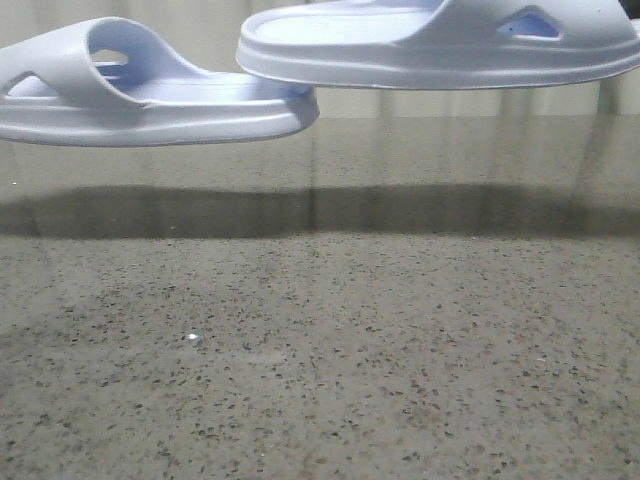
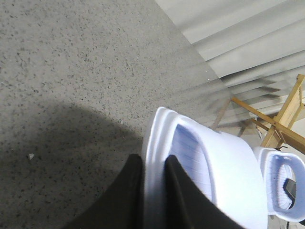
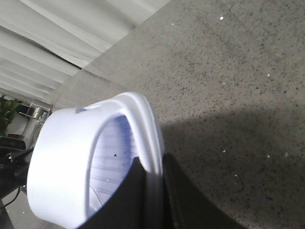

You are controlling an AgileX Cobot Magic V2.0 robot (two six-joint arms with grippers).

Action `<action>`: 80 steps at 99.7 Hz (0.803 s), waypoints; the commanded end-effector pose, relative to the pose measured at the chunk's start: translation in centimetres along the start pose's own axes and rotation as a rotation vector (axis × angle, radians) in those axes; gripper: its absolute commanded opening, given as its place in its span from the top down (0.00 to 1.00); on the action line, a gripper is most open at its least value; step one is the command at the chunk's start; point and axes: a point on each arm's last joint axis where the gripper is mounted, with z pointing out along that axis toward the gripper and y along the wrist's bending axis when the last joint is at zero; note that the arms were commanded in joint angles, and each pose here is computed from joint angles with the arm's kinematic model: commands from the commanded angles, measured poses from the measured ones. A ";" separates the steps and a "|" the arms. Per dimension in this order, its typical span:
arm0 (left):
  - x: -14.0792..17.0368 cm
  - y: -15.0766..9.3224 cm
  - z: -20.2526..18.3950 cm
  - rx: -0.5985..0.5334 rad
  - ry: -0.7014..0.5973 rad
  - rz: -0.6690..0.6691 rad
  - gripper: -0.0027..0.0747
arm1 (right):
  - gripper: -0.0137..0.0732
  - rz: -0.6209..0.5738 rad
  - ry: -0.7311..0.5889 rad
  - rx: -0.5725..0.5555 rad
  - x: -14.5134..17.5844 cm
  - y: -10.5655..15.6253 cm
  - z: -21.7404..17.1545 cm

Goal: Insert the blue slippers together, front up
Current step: 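Lift both slippers off the table and bring them together, then slide the right gripper's slipper onto the left gripper's slipper, stacking them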

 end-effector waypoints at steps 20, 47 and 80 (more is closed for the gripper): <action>-0.3 -2.9 0.0 0.161 -0.021 0.022 0.95 | 0.96 -0.025 -0.049 -0.037 -0.9 1.5 1.0; -0.4 -3.0 0.0 0.168 -0.030 0.020 0.95 | 0.96 -0.014 0.025 -0.092 -1.8 1.1 3.4; -0.7 -3.2 0.0 0.188 -0.061 0.006 0.95 | 0.96 -0.016 0.092 -0.152 -2.3 0.7 5.7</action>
